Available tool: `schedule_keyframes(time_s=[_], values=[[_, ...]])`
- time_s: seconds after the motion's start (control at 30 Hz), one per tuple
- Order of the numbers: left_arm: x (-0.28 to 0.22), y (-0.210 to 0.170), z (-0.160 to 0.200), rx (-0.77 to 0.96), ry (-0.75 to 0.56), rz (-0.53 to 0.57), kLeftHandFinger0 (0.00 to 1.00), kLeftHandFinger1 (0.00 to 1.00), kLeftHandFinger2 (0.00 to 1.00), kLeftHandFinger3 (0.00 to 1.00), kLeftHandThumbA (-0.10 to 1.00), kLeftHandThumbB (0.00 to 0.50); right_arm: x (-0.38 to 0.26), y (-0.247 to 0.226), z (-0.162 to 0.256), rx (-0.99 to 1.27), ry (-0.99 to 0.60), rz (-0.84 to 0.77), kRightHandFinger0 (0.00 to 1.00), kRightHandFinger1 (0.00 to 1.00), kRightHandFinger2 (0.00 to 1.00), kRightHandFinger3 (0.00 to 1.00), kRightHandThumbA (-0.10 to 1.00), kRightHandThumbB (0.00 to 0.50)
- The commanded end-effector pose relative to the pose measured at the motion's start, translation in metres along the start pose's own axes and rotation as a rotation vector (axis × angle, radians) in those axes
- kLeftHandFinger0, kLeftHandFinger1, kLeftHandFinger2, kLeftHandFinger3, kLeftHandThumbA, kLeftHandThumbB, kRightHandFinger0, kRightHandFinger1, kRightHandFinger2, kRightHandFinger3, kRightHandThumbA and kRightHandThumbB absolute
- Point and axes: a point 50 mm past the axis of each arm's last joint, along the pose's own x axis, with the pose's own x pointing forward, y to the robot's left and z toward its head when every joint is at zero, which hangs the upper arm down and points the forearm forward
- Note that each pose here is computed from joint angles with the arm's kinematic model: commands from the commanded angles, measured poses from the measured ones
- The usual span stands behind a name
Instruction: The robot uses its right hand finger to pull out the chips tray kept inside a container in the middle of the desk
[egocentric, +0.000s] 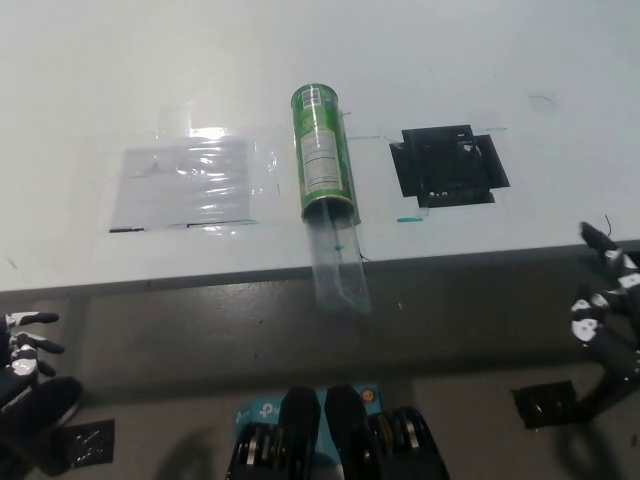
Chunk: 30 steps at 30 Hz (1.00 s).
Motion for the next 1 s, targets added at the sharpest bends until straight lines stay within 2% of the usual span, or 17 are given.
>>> schedule_keyframes(time_s=[0.0,0.03,0.07,0.13,0.17,0.2,0.23,0.37,0.4,0.43,0.47,0.5,0.53,0.57,0.6,0.97], values=[[-0.001,0.006,0.008,0.025,-0.052,0.013,0.33,0.40,0.49,0.66,-0.10,0.070,-0.008,-0.009,-0.014,0.066,0.013,-0.156,0.35,0.05,1.00,1.00,-0.10,0.261],[-0.001,0.006,0.009,0.027,-0.047,0.016,0.33,0.40,0.51,0.67,-0.10,0.073,-0.009,-0.008,-0.020,0.087,0.019,-0.179,0.36,0.06,1.00,1.00,-0.10,0.259],[-0.001,0.006,0.009,0.024,-0.049,0.016,0.32,0.40,0.50,0.67,-0.10,0.074,-0.011,-0.007,-0.026,0.109,0.024,-0.200,0.32,0.05,1.00,1.00,-0.10,0.258],[-0.001,0.004,0.006,0.021,-0.055,0.011,0.34,0.40,0.50,0.67,-0.10,0.068,-0.012,-0.007,-0.038,0.113,0.044,-0.229,0.33,0.08,1.00,1.00,-0.10,0.244],[-0.002,0.004,0.006,0.015,-0.054,0.012,0.34,0.41,0.51,0.67,-0.10,0.068,-0.012,-0.005,-0.041,0.118,0.077,-0.250,0.28,0.07,1.00,1.00,-0.10,0.242],[-0.002,0.003,0.005,0.013,-0.053,0.013,0.34,0.41,0.51,0.68,-0.10,0.068,-0.012,-0.006,-0.041,0.115,0.075,-0.250,0.27,0.07,1.00,1.00,-0.10,0.242],[-0.002,0.003,0.005,0.005,-0.053,0.013,0.34,0.41,0.51,0.68,-0.10,0.070,-0.011,-0.002,-0.050,0.148,0.083,-0.266,0.21,0.04,0.99,1.00,-0.10,0.230],[-0.002,-0.002,0.002,-0.006,-0.054,0.003,0.34,0.40,0.50,0.68,-0.10,0.067,-0.014,0.001,-0.057,0.167,0.131,-0.303,0.31,0.06,0.89,1.00,-0.10,0.237],[-0.002,-0.003,0.002,-0.002,-0.053,0.005,0.34,0.41,0.51,0.68,-0.10,0.075,-0.013,0.006,-0.061,0.183,0.145,-0.310,0.24,0.02,0.84,1.00,-0.10,0.248],[-0.002,-0.003,0.001,-0.005,-0.048,0.010,0.35,0.41,0.51,0.68,-0.10,0.082,-0.011,0.007,-0.062,0.182,0.157,-0.314,0.07,0.00,0.77,1.00,-0.10,0.257],[-0.001,-0.003,0.000,-0.011,-0.049,0.012,0.35,0.41,0.50,0.68,-0.10,0.078,-0.008,0.007,-0.062,0.182,0.166,-0.309,0.00,0.00,0.72,1.00,-0.10,0.244],[-0.001,-0.004,0.000,-0.014,-0.051,0.013,0.35,0.41,0.50,0.68,-0.10,0.078,-0.007,0.006,-0.062,0.180,0.165,-0.309,0.00,0.00,0.70,1.00,-0.10,0.244],[-0.001,-0.004,0.001,0.003,-0.053,0.012,0.34,0.41,0.50,0.68,-0.10,0.068,-0.004,0.004,-0.060,0.204,0.164,-0.312,0.00,0.00,0.63,0.90,-0.10,0.218],[0.000,-0.005,0.002,0.001,-0.055,0.014,0.34,0.41,0.50,0.68,-0.10,0.068,-0.003,0.003,-0.059,0.202,0.160,-0.312,0.00,0.00,0.63,0.90,-0.10,0.217],[0.000,-0.005,0.001,-0.015,-0.052,0.016,0.33,0.40,0.49,0.67,-0.10,0.077,-0.002,0.002,-0.060,0.217,0.166,-0.312,0.00,0.00,0.58,0.86,-0.10,0.192],[0.002,-0.006,0.001,-0.008,-0.075,0.030,0.33,0.38,0.46,0.65,-0.10,0.088,0.016,-0.004,-0.053,0.201,0.152,-0.310,0.00,0.01,0.57,0.85,-0.10,0.172]])
